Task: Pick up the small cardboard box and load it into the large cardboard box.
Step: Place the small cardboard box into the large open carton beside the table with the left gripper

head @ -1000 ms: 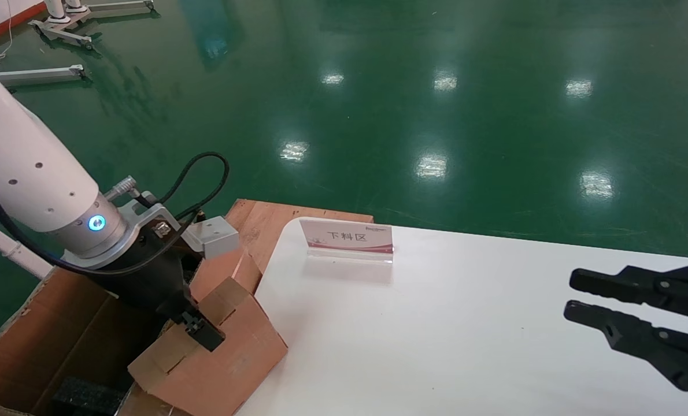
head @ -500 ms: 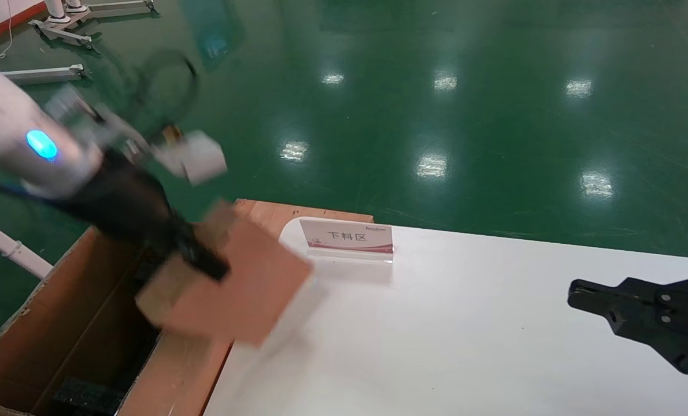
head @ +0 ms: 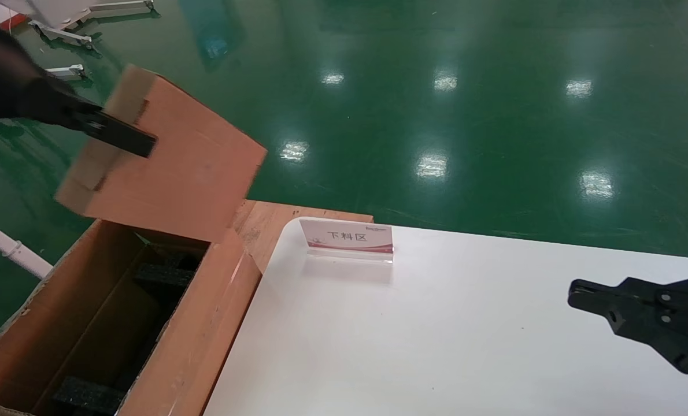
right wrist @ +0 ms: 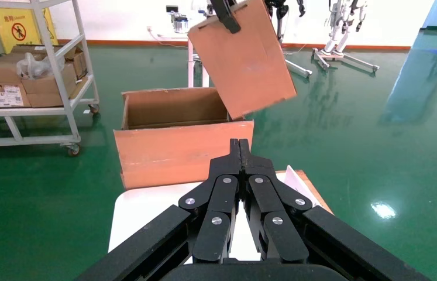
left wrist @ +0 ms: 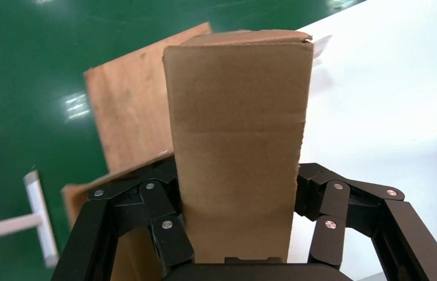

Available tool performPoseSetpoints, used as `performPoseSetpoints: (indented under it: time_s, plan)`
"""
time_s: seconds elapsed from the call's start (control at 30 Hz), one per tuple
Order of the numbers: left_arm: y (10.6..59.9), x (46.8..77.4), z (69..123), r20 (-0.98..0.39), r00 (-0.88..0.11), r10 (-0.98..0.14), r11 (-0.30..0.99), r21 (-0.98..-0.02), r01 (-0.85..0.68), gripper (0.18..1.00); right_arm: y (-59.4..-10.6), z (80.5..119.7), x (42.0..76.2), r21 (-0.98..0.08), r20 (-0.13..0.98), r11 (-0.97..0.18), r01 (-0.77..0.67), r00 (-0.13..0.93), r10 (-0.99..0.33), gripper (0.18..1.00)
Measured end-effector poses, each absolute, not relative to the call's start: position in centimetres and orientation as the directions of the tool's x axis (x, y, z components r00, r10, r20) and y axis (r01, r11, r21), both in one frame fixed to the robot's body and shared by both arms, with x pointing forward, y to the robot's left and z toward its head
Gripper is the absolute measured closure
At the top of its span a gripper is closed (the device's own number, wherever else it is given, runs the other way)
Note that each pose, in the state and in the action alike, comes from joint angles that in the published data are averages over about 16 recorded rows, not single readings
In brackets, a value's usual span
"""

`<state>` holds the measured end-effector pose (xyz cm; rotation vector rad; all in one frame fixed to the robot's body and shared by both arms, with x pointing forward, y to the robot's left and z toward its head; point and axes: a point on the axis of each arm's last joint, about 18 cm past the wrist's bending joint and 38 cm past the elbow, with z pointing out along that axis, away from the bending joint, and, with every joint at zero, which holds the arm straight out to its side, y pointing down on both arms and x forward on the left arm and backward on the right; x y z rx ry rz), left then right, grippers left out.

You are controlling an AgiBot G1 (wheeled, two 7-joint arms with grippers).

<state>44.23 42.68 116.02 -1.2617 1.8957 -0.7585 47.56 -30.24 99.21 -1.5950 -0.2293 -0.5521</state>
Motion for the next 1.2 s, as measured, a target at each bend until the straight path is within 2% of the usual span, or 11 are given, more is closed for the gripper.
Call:
performPoseSetpoints:
  time_s: [0.4, 0.6, 0.8, 1.2]
  plan:
    - [45.8, 42.1, 115.2, -0.195, -0.172, -0.966, 0.259, -0.789, -0.557, 0.938, -30.2, 99.2, 47.6, -0.879, 0.477, -0.112, 0.464, 0.861, -0.179, 0.952]
    - [48.1, 42.1, 112.7, -0.155, -0.116, -0.981, 0.194, -0.759, -0.621, 0.939, -30.2, 99.2, 47.6, -0.879, 0.477, -0.112, 0.464, 0.861, -0.179, 0.894]
    - [50.5, 42.3, 110.1, -0.134, -0.059, -0.989, 0.137, -0.708, -0.693, 0.94, -30.2, 99.2, 47.6, -0.879, 0.477, -0.112, 0.464, 0.861, -0.179, 0.8]
    - [54.0, 42.2, 105.8, -0.114, -0.01, -0.993, 0.073, -0.566, -0.821, 0.942, -30.2, 99.2, 47.6, -0.879, 0.477, -0.112, 0.464, 0.861, -0.179, 0.538]
